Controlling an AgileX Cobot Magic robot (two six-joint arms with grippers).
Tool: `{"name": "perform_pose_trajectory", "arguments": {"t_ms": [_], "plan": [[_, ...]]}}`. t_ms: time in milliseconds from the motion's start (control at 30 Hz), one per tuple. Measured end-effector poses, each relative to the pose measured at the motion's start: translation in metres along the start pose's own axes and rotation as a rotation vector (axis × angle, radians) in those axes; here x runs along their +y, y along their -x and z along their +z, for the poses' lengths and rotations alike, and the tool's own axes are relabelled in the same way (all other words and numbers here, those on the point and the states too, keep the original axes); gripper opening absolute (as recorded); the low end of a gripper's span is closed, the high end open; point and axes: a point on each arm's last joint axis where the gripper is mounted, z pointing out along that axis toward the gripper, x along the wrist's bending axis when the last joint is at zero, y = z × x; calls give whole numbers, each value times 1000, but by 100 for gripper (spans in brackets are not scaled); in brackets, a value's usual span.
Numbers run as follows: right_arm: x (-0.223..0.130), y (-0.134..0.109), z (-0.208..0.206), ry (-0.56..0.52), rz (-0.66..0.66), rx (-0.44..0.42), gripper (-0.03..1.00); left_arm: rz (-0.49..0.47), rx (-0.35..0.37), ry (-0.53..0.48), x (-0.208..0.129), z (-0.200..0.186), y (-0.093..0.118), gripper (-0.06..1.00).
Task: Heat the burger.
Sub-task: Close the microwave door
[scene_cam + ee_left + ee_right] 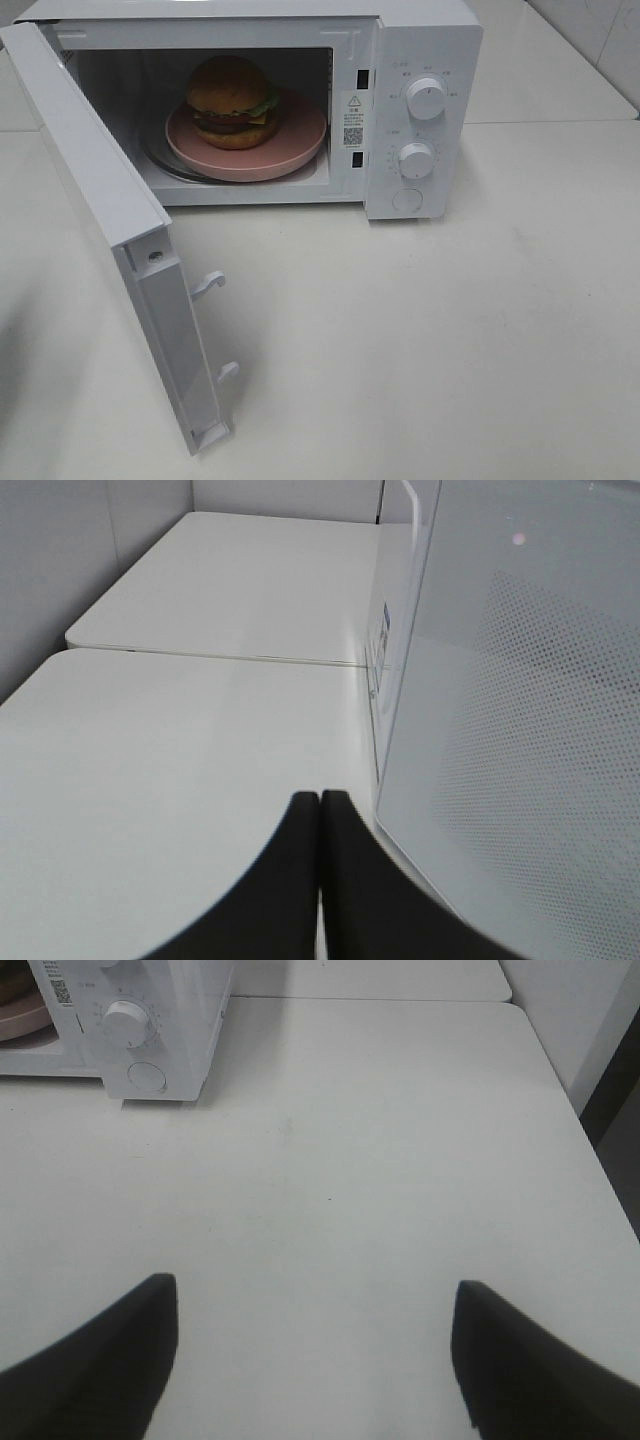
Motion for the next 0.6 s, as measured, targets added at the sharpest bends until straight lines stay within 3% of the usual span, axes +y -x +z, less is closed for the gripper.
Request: {"name": "perform_pose_trajectory", "arguments": {"t_ms": [200,233,600], "plan": [[0,0,0,0,0,0,73,14,-114,9,-11,17,10,0],[0,0,0,0,0,0,73,27,-160,1,-14,25,14,0],[0,0,0,0,0,0,73,66,-277,-6,-20,54,25,0]]}}
